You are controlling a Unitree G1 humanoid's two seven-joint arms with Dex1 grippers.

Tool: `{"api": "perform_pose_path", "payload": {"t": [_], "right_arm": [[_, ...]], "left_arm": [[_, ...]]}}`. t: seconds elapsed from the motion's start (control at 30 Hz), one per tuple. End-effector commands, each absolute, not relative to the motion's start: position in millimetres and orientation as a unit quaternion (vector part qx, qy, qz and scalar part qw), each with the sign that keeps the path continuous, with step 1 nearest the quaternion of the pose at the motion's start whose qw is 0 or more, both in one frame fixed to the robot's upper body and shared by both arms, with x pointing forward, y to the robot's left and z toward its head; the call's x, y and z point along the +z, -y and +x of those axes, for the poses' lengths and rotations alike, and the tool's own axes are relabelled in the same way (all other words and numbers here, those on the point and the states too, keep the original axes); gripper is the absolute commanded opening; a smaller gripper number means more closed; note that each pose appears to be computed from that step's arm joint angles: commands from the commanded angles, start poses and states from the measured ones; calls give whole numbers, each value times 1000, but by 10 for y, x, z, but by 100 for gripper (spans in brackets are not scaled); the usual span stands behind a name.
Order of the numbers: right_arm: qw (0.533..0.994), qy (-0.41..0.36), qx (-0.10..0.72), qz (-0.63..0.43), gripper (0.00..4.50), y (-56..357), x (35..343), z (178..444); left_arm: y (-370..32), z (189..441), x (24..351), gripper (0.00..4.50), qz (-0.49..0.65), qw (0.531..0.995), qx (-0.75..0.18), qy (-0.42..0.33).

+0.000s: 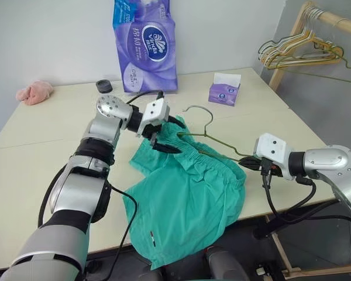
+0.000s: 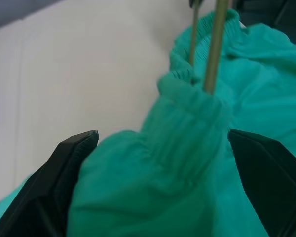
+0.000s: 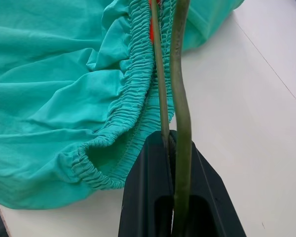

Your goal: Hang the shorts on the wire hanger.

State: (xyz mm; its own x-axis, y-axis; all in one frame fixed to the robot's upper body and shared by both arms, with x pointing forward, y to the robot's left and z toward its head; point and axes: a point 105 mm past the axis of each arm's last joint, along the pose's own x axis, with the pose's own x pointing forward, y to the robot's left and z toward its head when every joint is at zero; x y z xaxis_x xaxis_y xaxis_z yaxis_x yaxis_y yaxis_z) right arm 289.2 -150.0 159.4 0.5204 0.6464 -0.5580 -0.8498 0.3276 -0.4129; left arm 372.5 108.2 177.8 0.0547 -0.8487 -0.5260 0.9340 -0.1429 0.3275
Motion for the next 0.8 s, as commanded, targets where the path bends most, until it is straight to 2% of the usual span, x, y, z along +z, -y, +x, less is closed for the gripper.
{"api": "perform_pose_path", "payload": {"t": [0.03,0.13,0.43,0.8], "right_arm": [[793,-107,470,-371,0,1424,1781,2887],[792,-103,471,-375,0,1413,1797,2891],[786,-89,478,-383,0,1339,1848,2882],[787,-83,476,-383,0,1323,1877,2882]], "left_arm": [[-1114,3752,1914,444,355,648,-672,-51],[-1115,3771,1907,444,357,651,-668,-54],[-1094,3752,1773,317,344,650,-674,-73],[-1070,3691,1765,161,300,654,-690,-80]]}}
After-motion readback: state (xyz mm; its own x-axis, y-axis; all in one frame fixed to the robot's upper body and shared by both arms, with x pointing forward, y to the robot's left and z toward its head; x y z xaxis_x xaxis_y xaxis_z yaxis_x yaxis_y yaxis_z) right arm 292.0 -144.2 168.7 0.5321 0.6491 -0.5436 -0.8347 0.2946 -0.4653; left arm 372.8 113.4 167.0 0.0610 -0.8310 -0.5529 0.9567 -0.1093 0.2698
